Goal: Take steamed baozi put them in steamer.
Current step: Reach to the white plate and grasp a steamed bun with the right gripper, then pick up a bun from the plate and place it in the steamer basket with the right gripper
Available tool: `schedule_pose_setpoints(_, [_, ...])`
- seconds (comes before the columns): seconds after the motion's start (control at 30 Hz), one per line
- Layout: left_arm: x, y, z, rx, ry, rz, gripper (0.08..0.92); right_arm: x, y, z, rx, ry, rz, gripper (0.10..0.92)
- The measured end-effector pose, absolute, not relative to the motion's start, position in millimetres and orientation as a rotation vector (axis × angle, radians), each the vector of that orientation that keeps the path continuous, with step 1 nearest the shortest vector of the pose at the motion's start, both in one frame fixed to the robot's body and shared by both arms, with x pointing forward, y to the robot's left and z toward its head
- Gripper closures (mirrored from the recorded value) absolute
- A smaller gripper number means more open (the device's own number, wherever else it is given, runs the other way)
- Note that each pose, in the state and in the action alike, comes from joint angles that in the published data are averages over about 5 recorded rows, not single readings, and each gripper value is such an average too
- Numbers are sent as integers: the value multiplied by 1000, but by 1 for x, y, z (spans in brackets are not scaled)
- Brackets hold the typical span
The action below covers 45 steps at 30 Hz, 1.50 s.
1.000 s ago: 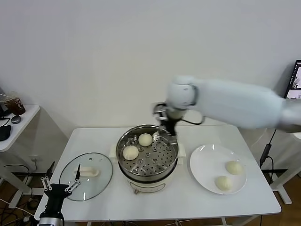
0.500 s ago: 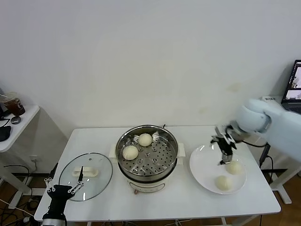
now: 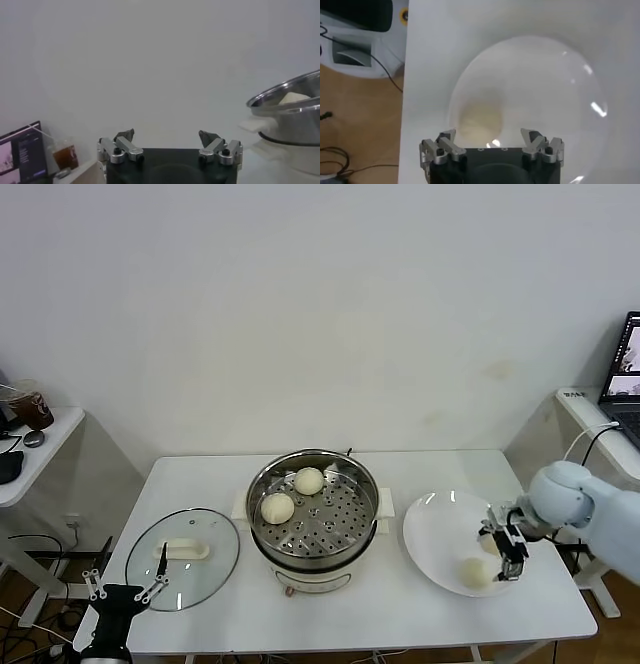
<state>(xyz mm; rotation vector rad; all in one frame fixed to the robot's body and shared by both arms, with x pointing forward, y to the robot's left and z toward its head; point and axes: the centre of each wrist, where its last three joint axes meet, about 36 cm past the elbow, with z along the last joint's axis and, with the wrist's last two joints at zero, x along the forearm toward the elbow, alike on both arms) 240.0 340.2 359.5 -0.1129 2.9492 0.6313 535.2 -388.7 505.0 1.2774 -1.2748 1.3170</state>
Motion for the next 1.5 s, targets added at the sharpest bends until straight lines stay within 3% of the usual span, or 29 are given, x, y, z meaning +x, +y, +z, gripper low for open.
schedule_pose_setpoints(0.4, [237, 343, 360, -134, 2944, 636, 177, 541, -390, 468, 1264, -1286, 1281, 253])
schedule_pose_setpoints(0.9, [240, 345, 360, -138, 2940, 637, 177, 551, -382, 459, 1260, -1285, 1265, 464])
schedule_pose_setpoints(1.23, [243, 344, 361, -129, 2933, 635, 177, 559, -390, 484, 1256, -1298, 1271, 547])
schedule_pose_setpoints(1.5, [249, 342, 364, -108, 2920, 634, 177, 583, -393, 547, 1243, -1397, 1293, 560])
